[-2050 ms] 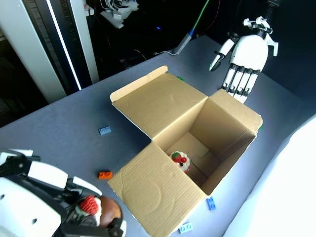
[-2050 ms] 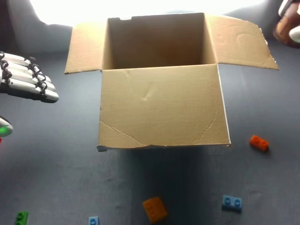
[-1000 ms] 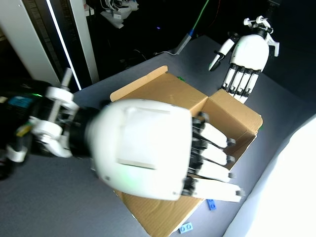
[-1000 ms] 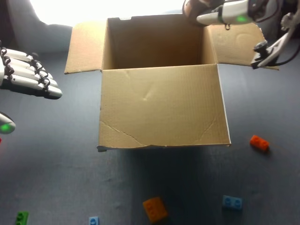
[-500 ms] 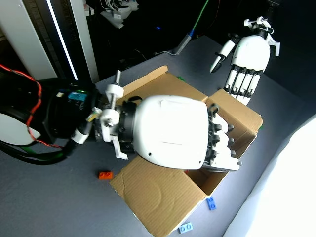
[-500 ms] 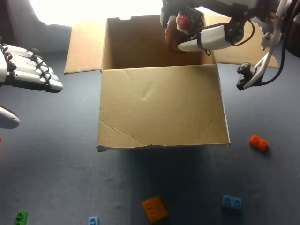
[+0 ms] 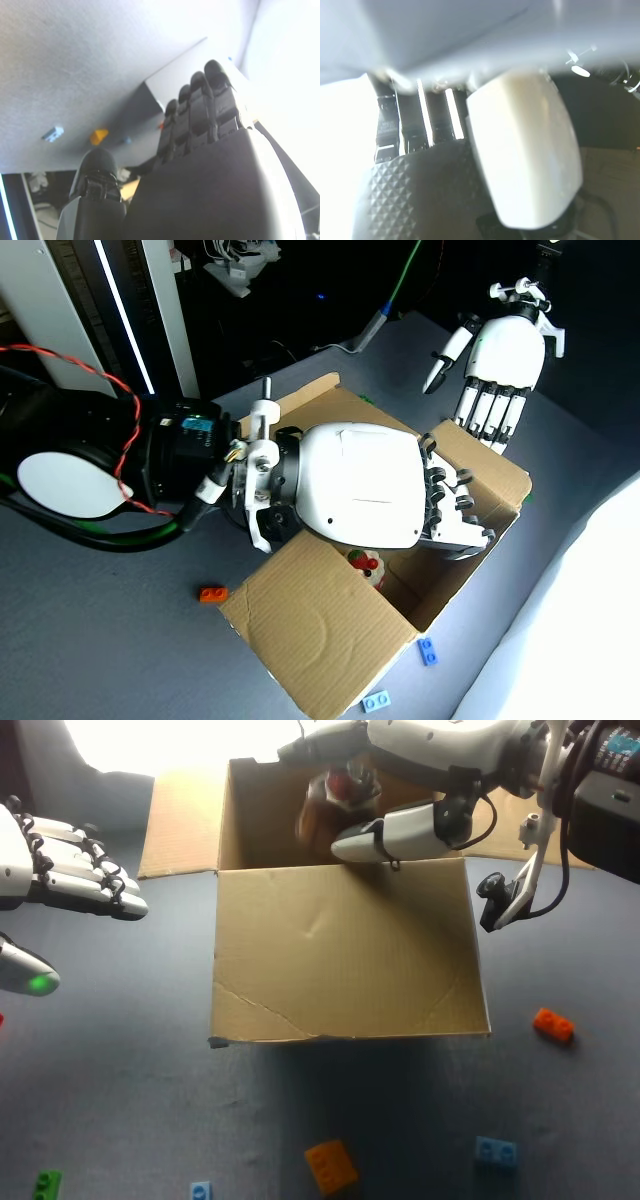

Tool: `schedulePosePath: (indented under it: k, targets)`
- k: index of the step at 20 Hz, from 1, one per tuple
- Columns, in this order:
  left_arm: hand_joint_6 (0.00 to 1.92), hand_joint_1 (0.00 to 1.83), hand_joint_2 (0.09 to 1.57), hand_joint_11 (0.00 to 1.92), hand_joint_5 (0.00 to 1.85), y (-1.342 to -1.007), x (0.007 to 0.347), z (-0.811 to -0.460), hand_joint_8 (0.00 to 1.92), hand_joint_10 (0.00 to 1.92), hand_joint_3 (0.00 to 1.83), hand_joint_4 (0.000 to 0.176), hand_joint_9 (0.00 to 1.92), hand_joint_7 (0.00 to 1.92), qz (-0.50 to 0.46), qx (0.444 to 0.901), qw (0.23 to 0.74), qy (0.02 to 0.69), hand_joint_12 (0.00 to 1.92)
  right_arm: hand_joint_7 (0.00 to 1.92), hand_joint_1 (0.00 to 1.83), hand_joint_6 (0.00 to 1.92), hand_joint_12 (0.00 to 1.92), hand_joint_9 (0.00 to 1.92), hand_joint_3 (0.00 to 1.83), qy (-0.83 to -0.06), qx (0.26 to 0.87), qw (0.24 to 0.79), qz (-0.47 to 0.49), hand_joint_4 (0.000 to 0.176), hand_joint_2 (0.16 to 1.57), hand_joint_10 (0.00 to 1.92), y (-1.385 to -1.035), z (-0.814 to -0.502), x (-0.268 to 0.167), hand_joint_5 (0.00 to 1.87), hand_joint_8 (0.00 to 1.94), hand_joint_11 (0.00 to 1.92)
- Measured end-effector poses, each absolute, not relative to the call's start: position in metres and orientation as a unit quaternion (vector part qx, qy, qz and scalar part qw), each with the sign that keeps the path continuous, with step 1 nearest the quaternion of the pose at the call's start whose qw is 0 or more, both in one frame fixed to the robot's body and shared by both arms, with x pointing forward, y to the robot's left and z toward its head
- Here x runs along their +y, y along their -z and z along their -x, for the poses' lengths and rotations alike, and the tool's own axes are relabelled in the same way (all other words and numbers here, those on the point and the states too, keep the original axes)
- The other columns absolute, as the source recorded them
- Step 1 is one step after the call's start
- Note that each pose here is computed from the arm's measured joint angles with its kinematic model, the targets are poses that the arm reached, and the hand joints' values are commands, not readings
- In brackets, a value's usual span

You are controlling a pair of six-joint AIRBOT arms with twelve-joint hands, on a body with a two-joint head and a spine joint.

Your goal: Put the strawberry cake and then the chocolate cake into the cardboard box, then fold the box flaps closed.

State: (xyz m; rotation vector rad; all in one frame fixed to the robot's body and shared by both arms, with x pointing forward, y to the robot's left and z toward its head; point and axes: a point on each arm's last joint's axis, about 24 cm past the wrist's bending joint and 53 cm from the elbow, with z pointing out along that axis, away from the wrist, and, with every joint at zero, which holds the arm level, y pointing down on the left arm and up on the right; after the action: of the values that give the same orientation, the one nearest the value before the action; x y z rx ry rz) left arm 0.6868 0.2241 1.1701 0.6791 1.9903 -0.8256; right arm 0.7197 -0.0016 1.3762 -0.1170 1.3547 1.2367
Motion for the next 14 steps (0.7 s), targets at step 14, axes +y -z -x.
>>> schedulePosePath:
  k: [14]
  targets:
    - [0.0, 0.0, 1.32, 0.0, 0.09, -1.194, 0.223, -0.701, 0.0, 0.01, 0.0, 0.013, 0.12, 0.12, -0.242, 0.782, 0.46, 0.343, 0.56, 0.1, 0.34, 0.0, 0.3, 0.09, 0.01, -0.49, 0.614, 0.619, 0.008, 0.0, 1.02, 0.0, -1.371, -0.707, -0.09, 0.02, 0.0, 0.0]
